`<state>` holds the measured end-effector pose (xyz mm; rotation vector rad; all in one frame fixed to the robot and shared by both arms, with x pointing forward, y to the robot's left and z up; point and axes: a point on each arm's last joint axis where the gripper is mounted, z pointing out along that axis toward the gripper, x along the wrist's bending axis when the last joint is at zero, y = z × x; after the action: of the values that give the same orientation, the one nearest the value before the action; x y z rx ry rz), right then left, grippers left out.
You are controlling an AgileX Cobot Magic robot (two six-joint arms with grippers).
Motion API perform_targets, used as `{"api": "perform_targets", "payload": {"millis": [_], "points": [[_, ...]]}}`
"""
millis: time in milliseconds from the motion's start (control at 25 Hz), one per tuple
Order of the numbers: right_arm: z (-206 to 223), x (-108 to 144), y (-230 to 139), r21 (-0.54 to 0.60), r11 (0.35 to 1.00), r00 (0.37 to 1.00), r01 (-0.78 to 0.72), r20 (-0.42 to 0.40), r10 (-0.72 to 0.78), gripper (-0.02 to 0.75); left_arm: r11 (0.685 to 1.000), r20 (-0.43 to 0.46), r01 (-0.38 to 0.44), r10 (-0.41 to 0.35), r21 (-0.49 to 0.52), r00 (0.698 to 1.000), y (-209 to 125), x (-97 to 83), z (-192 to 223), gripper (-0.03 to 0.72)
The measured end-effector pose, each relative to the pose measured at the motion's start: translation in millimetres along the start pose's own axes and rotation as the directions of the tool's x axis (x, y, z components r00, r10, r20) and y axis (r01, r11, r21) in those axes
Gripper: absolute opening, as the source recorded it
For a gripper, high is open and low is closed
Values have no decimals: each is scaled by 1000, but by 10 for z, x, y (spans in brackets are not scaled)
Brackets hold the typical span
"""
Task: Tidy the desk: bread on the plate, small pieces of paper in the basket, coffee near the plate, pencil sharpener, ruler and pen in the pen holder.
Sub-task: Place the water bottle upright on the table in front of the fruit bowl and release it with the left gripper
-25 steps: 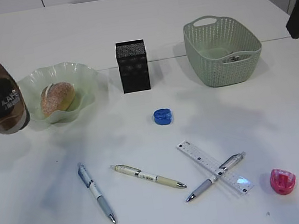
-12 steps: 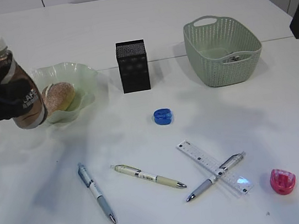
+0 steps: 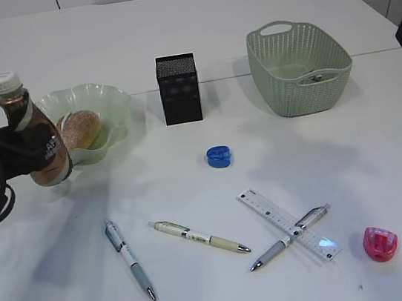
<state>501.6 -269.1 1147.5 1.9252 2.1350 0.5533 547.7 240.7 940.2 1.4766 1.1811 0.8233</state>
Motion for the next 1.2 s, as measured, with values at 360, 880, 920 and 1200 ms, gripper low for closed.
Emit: {"api": "perform_targets", "payload": {"millis": [360, 880, 920, 1200], "points": [[0, -7, 0, 0, 1000, 1000, 3, 8, -3, 529, 999, -32, 35, -34, 26, 999, -273, 60, 120, 305], [0, -7, 0, 0, 1000, 1000, 3, 8, -3, 529, 999, -19, 22, -21, 49, 1000, -356, 55, 149, 307], [0, -7, 0, 0, 1000, 1000, 3, 8, -3, 529, 998, -17, 19, -18, 54, 1000, -361, 53, 149, 307], [0, -7, 0, 0, 1000, 1000, 3, 8, -3, 529, 993, 1, -11, 11, 122, 1000, -422, 43, 143, 328]]}}
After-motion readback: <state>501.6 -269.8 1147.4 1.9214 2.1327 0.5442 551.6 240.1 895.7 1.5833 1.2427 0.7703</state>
